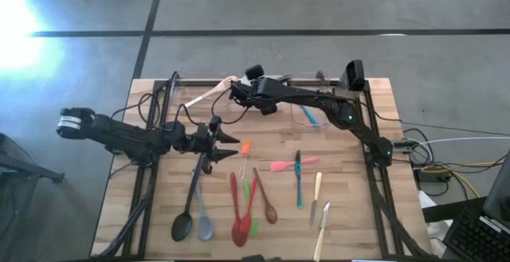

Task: Pick & Place Kitchen Items
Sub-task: Put the red spatula into the right transparent bin

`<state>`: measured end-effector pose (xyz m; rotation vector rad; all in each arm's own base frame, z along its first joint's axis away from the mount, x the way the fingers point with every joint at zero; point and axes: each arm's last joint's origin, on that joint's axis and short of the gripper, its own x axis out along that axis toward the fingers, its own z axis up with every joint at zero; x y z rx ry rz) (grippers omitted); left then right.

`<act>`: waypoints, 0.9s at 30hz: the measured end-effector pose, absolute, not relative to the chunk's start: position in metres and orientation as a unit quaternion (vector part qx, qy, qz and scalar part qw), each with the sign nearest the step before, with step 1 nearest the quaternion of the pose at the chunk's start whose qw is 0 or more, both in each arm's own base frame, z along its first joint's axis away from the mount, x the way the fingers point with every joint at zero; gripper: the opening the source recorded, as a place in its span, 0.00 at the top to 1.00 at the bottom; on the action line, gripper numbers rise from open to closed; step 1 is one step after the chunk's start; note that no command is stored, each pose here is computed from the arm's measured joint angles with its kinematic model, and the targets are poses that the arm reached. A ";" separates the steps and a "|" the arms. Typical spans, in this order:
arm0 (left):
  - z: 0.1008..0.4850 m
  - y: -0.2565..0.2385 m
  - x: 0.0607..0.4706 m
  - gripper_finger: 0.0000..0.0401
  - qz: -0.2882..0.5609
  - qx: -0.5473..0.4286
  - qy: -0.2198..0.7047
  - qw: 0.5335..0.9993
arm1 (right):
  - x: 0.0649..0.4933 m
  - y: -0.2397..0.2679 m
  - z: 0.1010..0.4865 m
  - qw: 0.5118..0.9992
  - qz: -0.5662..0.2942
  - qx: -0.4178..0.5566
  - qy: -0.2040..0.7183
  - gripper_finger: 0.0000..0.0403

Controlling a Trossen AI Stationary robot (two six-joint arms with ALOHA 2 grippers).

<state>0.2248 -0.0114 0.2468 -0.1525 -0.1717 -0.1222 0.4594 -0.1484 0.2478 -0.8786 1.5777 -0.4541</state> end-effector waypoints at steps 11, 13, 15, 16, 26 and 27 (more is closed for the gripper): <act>0.247 -0.011 0.225 0.56 -0.062 -0.076 -0.084 0.992 | 0.396 -0.078 0.350 0.736 -0.228 -0.152 0.619 0.85; 0.247 -0.011 0.225 0.56 -0.062 -0.076 -0.084 0.992 | 0.382 -0.065 0.368 0.762 -0.222 -0.107 0.599 0.87; 0.246 -0.011 0.225 0.56 -0.062 -0.076 -0.084 0.992 | 0.369 -0.051 0.386 0.784 -0.214 -0.072 0.578 0.87; 0.246 -0.011 0.225 0.56 -0.062 -0.076 -0.083 0.992 | 0.362 -0.045 0.394 0.794 -0.209 -0.058 0.568 0.87; 0.244 -0.011 0.224 0.56 -0.062 -0.074 -0.074 0.993 | 0.296 0.016 0.447 0.856 -0.197 0.030 0.477 0.87; 0.244 -0.011 0.224 0.56 -0.061 -0.071 -0.073 0.993 | 0.290 0.022 0.448 0.857 -0.196 0.039 0.474 0.87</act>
